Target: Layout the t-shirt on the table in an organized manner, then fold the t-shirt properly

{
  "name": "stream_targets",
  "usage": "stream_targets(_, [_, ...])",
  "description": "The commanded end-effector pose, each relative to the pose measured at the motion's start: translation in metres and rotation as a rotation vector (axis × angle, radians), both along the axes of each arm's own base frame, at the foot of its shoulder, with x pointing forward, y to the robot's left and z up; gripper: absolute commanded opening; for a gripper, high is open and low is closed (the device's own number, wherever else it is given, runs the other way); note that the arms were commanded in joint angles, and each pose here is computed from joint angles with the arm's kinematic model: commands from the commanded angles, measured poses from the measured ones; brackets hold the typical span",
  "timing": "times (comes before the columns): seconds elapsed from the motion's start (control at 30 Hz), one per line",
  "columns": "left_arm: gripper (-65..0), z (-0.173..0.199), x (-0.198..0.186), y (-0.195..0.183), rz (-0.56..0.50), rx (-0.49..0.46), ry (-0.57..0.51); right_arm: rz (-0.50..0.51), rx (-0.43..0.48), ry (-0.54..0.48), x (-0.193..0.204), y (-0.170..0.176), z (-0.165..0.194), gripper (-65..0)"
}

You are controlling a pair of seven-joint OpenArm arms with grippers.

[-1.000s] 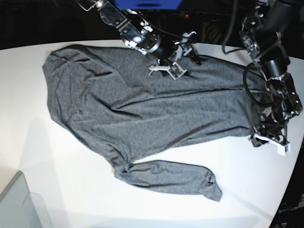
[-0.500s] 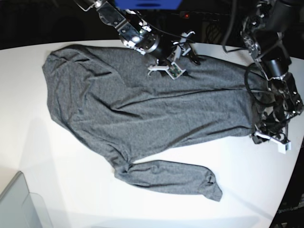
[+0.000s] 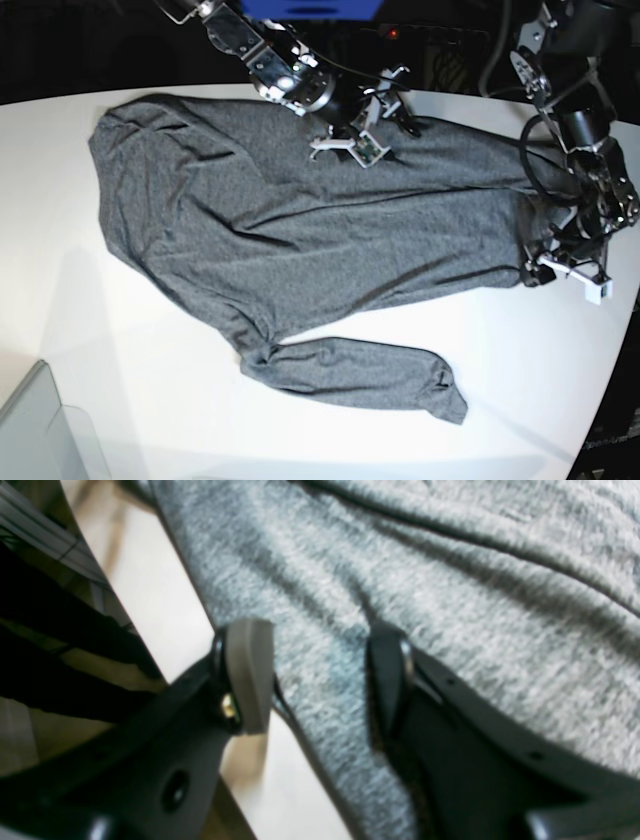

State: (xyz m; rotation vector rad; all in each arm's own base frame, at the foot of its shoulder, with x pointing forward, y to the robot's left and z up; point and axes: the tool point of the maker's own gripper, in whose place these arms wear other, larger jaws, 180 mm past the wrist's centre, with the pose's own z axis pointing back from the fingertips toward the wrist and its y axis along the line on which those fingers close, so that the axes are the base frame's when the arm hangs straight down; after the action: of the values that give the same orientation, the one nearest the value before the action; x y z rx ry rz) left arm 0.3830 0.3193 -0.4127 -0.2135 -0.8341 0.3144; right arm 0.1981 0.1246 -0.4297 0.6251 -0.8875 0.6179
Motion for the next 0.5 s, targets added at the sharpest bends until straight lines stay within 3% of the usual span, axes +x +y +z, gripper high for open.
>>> stream_targets(0.0, [-15.2, 0.0176, 0.0124, 0.0047, -0.001, 0.012, -0.048, 0.003, -0.033, 0.021, -0.0025, -0.0033, -0.0061, -34.2])
stream_targets(0.07, [-18.5, 0.0174, 0.0125, 0.0039, -0.001, 0.011, -0.048, 0.001, -0.033, 0.021, -0.0021, -0.0037, -0.0061, -34.2])
stream_targets(0.13, [-27.8, 0.0169, 0.0123, 0.0038, -0.001, 0.010, -0.047, 0.000, -0.033, 0.021, -0.0017, -0.0041, -0.0062, -34.2])
stream_targets(0.3, [-65.0, 0.0224, 0.0184, 0.0076, 0.027, 0.015, -0.101, 0.000, -0.036, 0.021, -0.0018, -0.0053, -0.0069, -34.2])
stream_targets(0.4, [-63.0, 0.0237, 0.0193, 0.0084, 0.030, 0.018, -0.110, 0.000, -0.036, 0.021, -0.0018, -0.0053, -0.0069, -34.2])
stream_targets(0.47, [-65.0, 0.0267, 0.0219, 0.0085, 0.030, 0.019, -0.117, 0.000, -0.036, 0.021, -0.0018, -0.0053, -0.0069, -34.2])
